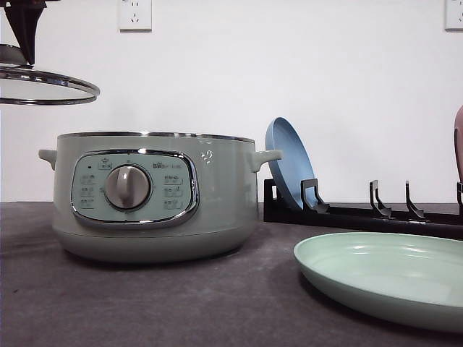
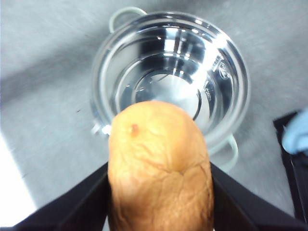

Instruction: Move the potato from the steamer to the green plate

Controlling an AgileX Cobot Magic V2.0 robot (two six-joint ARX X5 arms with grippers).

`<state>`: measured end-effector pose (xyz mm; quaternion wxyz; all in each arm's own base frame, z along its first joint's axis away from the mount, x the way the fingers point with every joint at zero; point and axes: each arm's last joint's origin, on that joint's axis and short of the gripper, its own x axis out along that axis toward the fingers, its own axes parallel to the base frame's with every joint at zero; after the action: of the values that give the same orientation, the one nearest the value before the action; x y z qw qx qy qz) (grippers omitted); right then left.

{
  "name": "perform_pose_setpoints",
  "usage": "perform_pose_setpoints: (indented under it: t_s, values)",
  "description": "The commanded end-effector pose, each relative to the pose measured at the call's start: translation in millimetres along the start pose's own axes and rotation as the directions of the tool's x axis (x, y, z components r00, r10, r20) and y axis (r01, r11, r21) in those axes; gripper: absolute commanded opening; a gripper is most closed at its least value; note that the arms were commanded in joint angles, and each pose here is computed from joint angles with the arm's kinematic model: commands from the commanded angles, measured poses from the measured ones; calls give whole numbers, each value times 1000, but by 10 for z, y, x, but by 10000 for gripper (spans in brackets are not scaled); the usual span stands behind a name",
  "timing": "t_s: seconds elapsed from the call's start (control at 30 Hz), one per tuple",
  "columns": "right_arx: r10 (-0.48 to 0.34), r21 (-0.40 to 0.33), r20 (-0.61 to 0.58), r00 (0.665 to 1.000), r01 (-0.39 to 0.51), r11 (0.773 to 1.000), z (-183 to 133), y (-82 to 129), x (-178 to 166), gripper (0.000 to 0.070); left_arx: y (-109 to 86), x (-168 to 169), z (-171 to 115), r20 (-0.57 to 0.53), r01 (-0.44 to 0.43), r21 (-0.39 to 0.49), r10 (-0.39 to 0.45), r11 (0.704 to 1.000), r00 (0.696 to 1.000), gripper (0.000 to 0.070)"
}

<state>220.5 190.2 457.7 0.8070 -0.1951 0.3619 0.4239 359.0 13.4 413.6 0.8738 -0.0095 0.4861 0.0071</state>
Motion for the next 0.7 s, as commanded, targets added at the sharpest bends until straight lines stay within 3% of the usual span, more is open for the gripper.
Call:
perform_pose_setpoints:
  t_s: [0.0,0.2,0.33,0.67]
  values:
    - [3,23,-31,1000,-2,1000,-101,56,-73,261,-3,-157,52,77,0,0,0,1000,997,0]
    - [7,62,-58,998,-4,998,-593,201,-323,261,-9,-157,50,75,1,1,-1,1000,997,0]
    - [-4,129,-65,998,12,992,-951,247,-355,261,-9,-156,48,73,2,1,-2,1000,997,0]
    - [-40,304,-64,997,57,951,-1719,256,115,262,-26,-156,49,74,4,5,-4,1000,997,0]
